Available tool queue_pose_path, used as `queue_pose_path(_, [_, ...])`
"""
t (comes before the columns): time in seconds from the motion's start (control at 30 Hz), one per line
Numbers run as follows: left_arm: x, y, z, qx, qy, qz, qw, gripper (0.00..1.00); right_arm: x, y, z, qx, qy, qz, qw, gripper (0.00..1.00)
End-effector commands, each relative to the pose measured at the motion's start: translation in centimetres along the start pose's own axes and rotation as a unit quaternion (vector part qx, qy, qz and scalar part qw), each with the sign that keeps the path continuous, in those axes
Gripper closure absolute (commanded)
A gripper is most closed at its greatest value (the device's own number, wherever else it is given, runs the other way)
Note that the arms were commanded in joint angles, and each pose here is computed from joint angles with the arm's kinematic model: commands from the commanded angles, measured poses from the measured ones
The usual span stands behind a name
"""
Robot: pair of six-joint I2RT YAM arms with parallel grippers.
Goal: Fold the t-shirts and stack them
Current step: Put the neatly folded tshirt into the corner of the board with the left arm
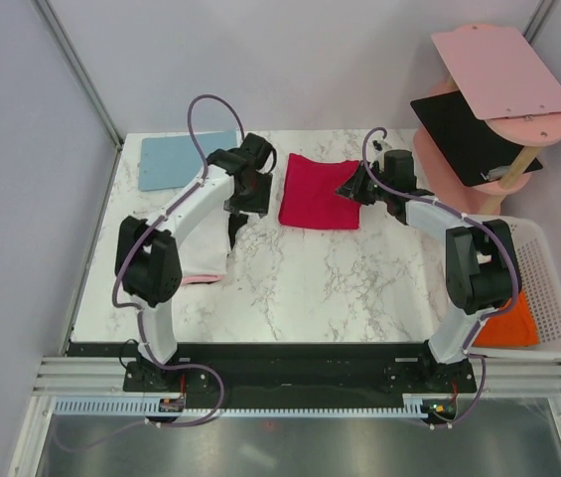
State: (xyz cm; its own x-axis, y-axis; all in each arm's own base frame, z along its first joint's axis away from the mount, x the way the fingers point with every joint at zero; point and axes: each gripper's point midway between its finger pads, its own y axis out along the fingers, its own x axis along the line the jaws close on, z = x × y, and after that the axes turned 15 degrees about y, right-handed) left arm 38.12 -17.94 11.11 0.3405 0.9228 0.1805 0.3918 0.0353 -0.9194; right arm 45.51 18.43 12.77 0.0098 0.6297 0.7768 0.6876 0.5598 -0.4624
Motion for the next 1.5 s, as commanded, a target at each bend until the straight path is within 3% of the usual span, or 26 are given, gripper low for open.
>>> queue_pose_path(0.0, [-1.8,-4.8,-6.3,-0.147,-0.034,0.110,0.982,0.31,1.1,-1.1,-0.6,-0.010,-0.023,-0.017,1.000,0.77])
queue_pose_path(0.03, [-2.5,-5.0,-8.0,-0.175,-0.042,0.148,0.972,0.31,1.0,-1.1,-0.5,-0.009,-0.022,-0.015,1.000,0.76])
queue_pose_path(0.17, [-4.5,-2.5,-10.8,-0.179,-0.073,0.278,0.941,0.30,0.7,-1.4,-0.4,-0.006,-0.021,-0.010,1.000,0.76])
queue_pose_path(0.2, [-5.1,-2.3,-11.1,-0.174,-0.072,0.307,0.933,0.19,0.6,-1.5,-0.3,-0.005,-0.023,-0.008,1.000,0.76])
queue_pose_path(0.23, [-5.6,-0.7,-11.7,-0.165,-0.078,0.315,0.931,0.09,0.5,-1.7,-0.3,-0.007,-0.023,-0.006,1.000,0.76])
queue_pose_path(0.63, [-7.7,4.2,-13.1,-0.142,-0.107,0.368,0.913,0.01,-0.7,-3.0,-0.9,-0.017,-0.023,0.011,1.000,0.75])
queue_pose_path(1.17, [-9.5,10.8,-10.2,-0.092,-0.101,0.312,0.940,0.00,-1.1,-3.5,-1.3,-0.018,-0.013,0.009,1.000,0.74])
queue_pose_path(1.33, [-12.3,12.2,-9.2,-0.073,-0.082,0.313,0.943,0.04,-1.4,-3.6,-1.3,-0.016,-0.010,0.010,1.000,0.74])
queue_pose_path(1.43, [-14.1,13.3,-8.0,-0.053,-0.070,0.315,0.945,0.19,-1.4,-3.6,-1.5,-0.018,-0.008,0.010,1.000,0.74])
queue_pose_path(1.47, [-14.6,13.1,-7.9,-0.052,-0.065,0.309,0.947,0.36,-1.4,-3.6,-1.5,-0.017,-0.008,0.009,1.000,0.74])
